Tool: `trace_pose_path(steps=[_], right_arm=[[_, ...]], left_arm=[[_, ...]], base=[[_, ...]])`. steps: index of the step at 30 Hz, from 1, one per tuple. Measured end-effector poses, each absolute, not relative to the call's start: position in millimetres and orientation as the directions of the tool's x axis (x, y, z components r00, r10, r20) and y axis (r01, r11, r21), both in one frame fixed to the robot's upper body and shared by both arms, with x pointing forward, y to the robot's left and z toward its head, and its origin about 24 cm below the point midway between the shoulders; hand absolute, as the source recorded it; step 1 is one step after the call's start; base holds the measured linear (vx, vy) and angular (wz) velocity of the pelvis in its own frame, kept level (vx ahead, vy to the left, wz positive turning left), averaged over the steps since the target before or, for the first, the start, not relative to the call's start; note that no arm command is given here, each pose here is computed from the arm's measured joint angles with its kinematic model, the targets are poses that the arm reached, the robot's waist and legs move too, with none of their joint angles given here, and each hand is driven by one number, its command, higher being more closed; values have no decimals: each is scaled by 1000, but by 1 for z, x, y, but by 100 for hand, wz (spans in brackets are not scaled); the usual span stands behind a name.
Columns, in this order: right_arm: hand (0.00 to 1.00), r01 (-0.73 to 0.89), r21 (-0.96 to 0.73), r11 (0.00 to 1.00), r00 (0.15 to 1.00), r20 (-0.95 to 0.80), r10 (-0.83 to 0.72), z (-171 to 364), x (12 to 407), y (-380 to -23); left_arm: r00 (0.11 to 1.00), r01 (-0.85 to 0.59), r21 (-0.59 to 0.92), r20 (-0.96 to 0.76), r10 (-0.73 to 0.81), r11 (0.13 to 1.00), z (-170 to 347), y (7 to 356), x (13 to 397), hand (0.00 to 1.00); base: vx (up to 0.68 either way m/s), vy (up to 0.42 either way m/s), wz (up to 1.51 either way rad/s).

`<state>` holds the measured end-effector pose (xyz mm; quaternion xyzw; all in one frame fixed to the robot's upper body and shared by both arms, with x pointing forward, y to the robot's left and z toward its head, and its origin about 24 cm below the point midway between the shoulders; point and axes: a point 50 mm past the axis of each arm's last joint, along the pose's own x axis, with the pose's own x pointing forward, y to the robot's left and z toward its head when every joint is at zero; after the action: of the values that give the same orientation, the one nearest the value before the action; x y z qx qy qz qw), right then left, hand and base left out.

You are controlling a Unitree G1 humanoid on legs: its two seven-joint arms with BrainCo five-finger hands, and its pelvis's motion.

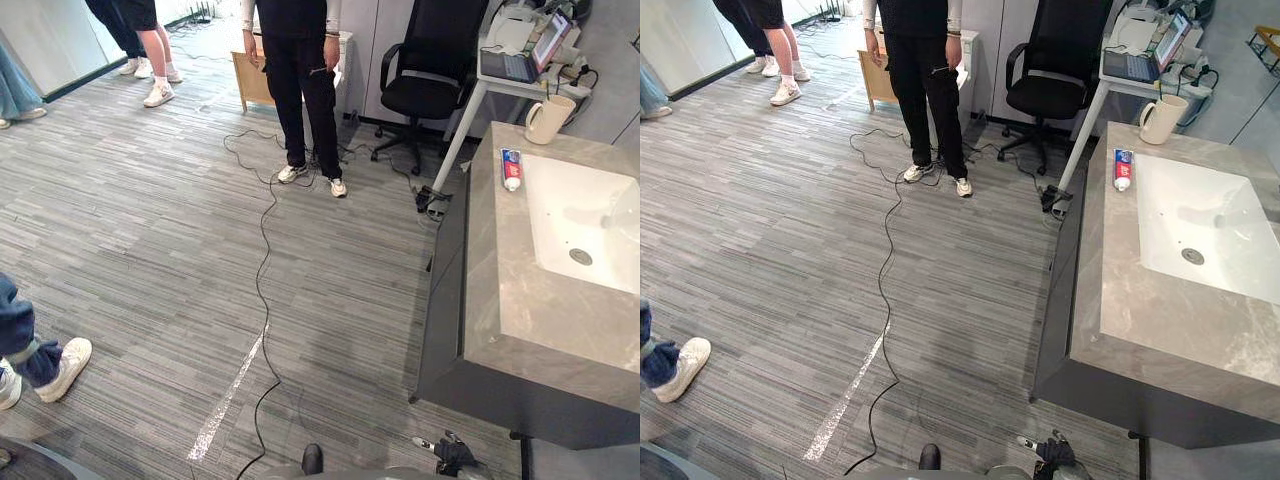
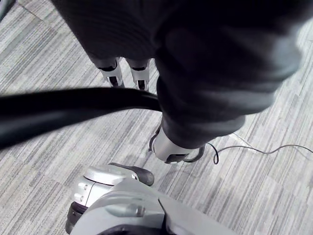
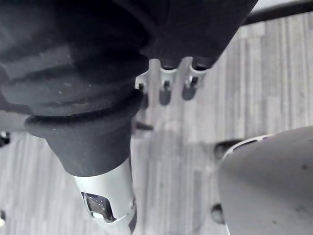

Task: Organize washtable

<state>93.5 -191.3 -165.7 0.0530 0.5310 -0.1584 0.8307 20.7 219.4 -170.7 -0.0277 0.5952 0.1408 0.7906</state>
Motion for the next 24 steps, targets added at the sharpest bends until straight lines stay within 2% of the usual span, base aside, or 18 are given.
trace_pose_path(steps=[2,5,12,14,15,16,18,21,24], right_arm=[[0,350,-74,934,376,-902,-212,-166,92,-190],[0,385,-65,920,374,-901,-220,-166,89,-186],[0,545,46,837,429,-873,-231,-161,91,-182],[0,626,72,777,439,-855,-275,-158,89,-190],[0,628,57,776,441,-848,-294,-157,97,-198],[0,632,58,773,414,-868,-274,-160,90,-188],[0,631,55,773,423,-861,-284,-159,91,-189],[0,607,32,794,425,-858,-290,-158,95,-200],[0,525,-23,851,405,-873,-273,-161,89,-200]], left_arm=[[265,-198,132,-947,183,971,-170,220,25,0],[288,-191,143,-938,195,971,-168,225,29,0],[342,-204,167,-911,230,965,-163,230,39,0],[406,-154,157,-890,207,976,-160,225,59,0],[398,-139,158,-895,201,978,-160,228,59,0],[383,-123,169,-901,204,978,-160,231,56,0],[376,-95,171,-906,194,981,-161,230,55,0],[335,-77,146,-928,164,986,-166,217,47,0],[304,-76,128,-942,145,989,-169,208,37,0]], base=[[-21,83,13],[32,117,48],[99,190,22],[221,72,-25],[172,124,-98],[197,148,-90],[401,57,-26],[582,29,20],[715,14,-18]])
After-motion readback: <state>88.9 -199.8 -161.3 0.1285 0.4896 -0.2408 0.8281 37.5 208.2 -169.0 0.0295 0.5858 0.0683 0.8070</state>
